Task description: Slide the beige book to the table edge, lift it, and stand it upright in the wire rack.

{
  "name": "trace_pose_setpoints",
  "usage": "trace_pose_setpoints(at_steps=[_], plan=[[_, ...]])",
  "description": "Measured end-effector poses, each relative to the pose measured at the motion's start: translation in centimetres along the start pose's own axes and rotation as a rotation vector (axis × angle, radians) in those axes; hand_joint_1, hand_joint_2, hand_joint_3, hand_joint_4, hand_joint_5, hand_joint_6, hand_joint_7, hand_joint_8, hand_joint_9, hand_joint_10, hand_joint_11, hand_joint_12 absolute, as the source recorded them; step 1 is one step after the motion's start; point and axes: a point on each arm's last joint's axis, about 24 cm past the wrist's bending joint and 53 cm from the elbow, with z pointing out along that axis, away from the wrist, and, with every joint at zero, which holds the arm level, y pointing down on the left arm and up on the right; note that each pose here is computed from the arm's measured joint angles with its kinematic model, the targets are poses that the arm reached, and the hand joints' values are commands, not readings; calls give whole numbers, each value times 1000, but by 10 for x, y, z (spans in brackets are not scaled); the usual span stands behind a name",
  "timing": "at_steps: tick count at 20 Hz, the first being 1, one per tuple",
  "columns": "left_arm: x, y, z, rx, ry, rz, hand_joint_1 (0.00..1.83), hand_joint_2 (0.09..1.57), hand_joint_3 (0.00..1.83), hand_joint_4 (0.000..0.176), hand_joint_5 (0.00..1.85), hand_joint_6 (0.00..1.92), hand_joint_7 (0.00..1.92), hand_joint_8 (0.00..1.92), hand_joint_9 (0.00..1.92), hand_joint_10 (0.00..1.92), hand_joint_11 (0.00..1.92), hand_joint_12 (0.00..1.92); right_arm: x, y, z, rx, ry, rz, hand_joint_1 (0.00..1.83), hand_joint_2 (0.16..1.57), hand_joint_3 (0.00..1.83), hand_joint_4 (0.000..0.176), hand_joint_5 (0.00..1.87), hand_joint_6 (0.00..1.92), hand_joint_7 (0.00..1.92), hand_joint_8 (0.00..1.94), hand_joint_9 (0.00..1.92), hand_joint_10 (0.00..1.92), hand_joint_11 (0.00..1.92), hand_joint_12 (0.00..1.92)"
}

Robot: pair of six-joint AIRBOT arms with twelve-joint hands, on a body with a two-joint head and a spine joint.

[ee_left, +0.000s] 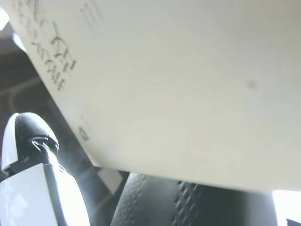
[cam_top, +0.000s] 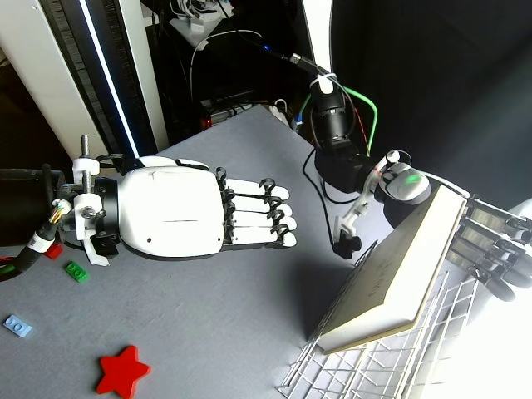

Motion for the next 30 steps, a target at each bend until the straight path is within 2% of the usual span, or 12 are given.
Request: trace_pose_setpoints(at_steps=[3,8,10,13,15,18,20,21,22,26,29,30], plan=[[-4,-19,0,-8,10,55,638,890,2,100,18,4,58,4,112,17,0,640,0,0,0,0,0,1,44,1161,0,0,64,2,118,6,116,7,0,409],[-1,-36,-1,-94,66,200,508,929,7,100,6,1,69,2,115,6,0,566,0,0,0,0,-1,1,63,1155,0,0,41,1,75,0,57,0,0,236],[0,-37,-6,-168,95,279,488,949,9,94,36,8,84,4,144,12,0,602,0,0,0,0,-1,1,56,1147,0,0,63,4,100,4,80,7,0,339],[-5,-39,-14,-234,95,330,274,1049,21,76,162,21,208,16,245,28,0,699,0,0,0,0,-1,2,42,1144,0,0,106,12,144,7,119,12,0,461],[-10,-39,-21,-302,93,370,180,1116,12,85,250,15,302,8,294,18,0,731,0,0,0,0,-1,2,39,1152,1,0,197,23,222,12,187,20,0,629],[-11,-38,-30,-362,96,422,100,1187,5,15,577,37,596,22,463,33,0,959,0,0,0,0,-1,1,49,1154,0,0,471,33,500,18,360,27,0,743],[-15,-40,-39,-411,93,472,130,1208,1,0,814,48,881,62,729,137,15,1350,0,0,0,0,-1,1,11,1177,1,0,667,31,723,15,573,42,0,926],[-21,-44,-46,-441,89,510,173,1212,1,0,910,46,951,210,675,665,107,1509,0,0,0,0,-1,1,26,1184,1,0,790,48,857,28,720,76,0,1143],[-40,-49,-61,-516,65,585,197,1228,1,0,1041,105,825,963,622,1398,284,1782,0,0,0,0,-1,2,120,1206,0,0,975,91,1038,170,701,865,271,1626],[-65,-50,-85,-628,33,653,200,1231,0,0,1003,123,787,1042,607,1411,274,1799,0,0,0,-1,-1,2,85,1212,0,0,944,133,976,307,618,1076,264,1690],[-73,-55,-99,-698,34,735,203,1231,0,0,984,148,773,1046,606,1379,278,1769,0,0,0,-1,-1,1,142,1194,0,0,944,182,920,442,629,1063,302,1654],[-73,-57,-104,-718,39,760,195,1237,0,0,919,369,759,1141,605,1427,260,1807,0,0,0,-1,-1,2,121,1200,0,0,937,213,913,502,634,1098,309,1686]])
